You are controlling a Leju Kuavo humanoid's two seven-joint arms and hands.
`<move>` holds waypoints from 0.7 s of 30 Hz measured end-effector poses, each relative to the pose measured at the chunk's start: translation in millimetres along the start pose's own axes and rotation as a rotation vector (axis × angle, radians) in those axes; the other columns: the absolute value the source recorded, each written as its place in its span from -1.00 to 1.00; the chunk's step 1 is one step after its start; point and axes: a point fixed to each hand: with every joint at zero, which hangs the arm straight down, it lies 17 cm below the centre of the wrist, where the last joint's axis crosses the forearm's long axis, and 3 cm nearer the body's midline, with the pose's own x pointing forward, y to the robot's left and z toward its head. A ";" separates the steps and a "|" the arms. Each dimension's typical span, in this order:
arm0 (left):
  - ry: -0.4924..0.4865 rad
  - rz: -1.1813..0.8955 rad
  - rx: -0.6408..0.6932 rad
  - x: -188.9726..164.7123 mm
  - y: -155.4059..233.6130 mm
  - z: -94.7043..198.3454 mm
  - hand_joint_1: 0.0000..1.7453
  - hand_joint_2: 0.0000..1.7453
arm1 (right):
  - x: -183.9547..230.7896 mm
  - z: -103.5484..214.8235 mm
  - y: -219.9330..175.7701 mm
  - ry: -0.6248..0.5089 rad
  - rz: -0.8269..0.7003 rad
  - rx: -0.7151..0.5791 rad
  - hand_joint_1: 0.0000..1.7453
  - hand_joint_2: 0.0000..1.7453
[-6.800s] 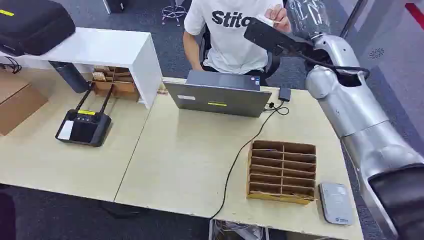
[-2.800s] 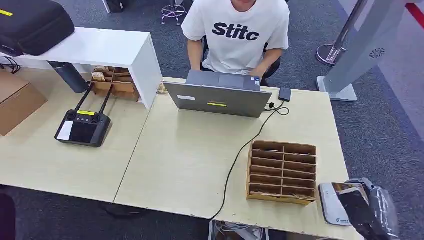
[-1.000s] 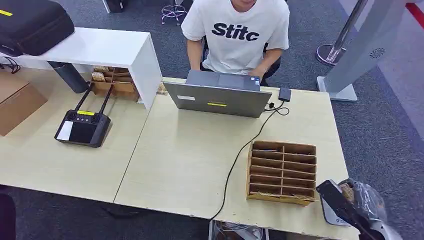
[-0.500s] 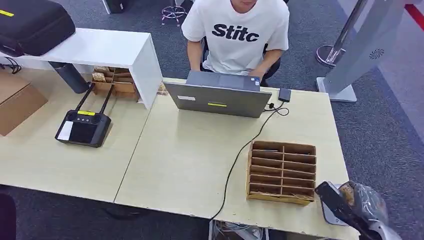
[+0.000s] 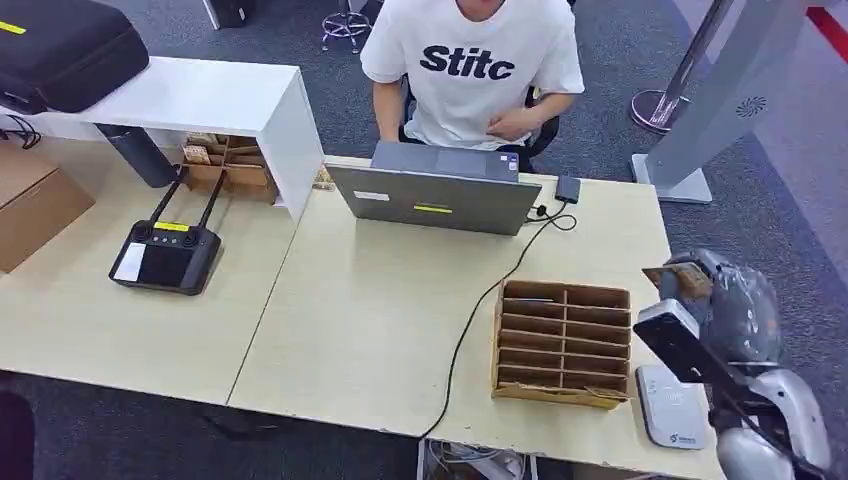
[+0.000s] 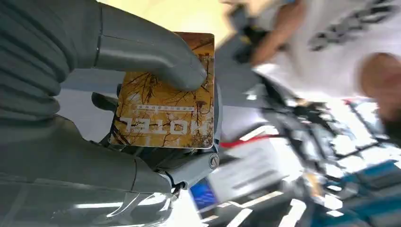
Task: Pass the card to the sensor for recognition and then transmit it.
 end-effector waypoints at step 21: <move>-0.237 -0.054 0.175 68.6 85.2 -54.7 -1.00 1.00 | 152.0 -223.2 27.1 -0.253 0.117 0.159 1.00 1.00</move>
